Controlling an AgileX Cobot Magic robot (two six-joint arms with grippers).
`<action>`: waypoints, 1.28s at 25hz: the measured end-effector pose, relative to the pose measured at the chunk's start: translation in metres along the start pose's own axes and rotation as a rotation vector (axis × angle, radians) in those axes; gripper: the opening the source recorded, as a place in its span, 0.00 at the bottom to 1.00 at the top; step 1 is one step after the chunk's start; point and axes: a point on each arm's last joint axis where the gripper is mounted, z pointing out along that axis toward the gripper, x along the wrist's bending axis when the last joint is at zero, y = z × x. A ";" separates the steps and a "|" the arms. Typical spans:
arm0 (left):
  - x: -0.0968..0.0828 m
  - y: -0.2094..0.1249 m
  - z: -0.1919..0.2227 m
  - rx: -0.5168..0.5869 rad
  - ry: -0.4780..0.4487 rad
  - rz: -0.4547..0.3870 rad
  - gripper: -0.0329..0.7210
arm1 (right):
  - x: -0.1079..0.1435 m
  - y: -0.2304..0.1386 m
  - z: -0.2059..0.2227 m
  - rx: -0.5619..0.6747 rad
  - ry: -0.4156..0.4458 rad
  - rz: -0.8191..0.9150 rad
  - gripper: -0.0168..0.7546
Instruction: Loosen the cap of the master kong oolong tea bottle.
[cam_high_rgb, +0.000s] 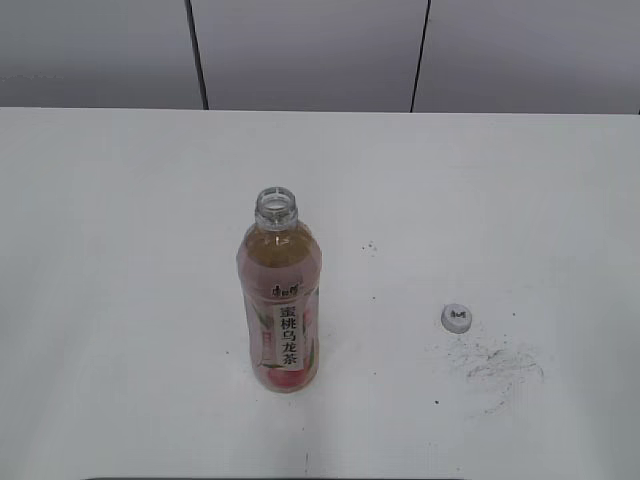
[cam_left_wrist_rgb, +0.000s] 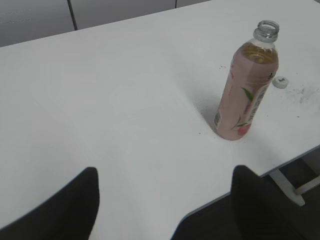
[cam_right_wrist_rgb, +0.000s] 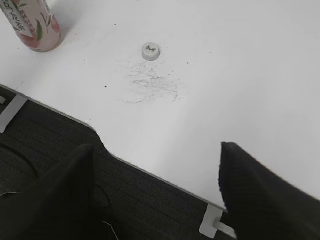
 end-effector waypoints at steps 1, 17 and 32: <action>-0.001 0.000 0.000 0.000 -0.008 -0.005 0.69 | 0.000 0.000 0.000 -0.006 -0.001 0.000 0.78; -0.003 0.000 0.000 -0.004 -0.037 -0.022 0.69 | 0.000 0.001 0.000 -0.009 -0.002 0.002 0.78; -0.002 0.000 -0.001 -0.005 0.191 -0.132 0.67 | -0.004 -0.004 -0.007 -0.041 -0.281 0.217 0.78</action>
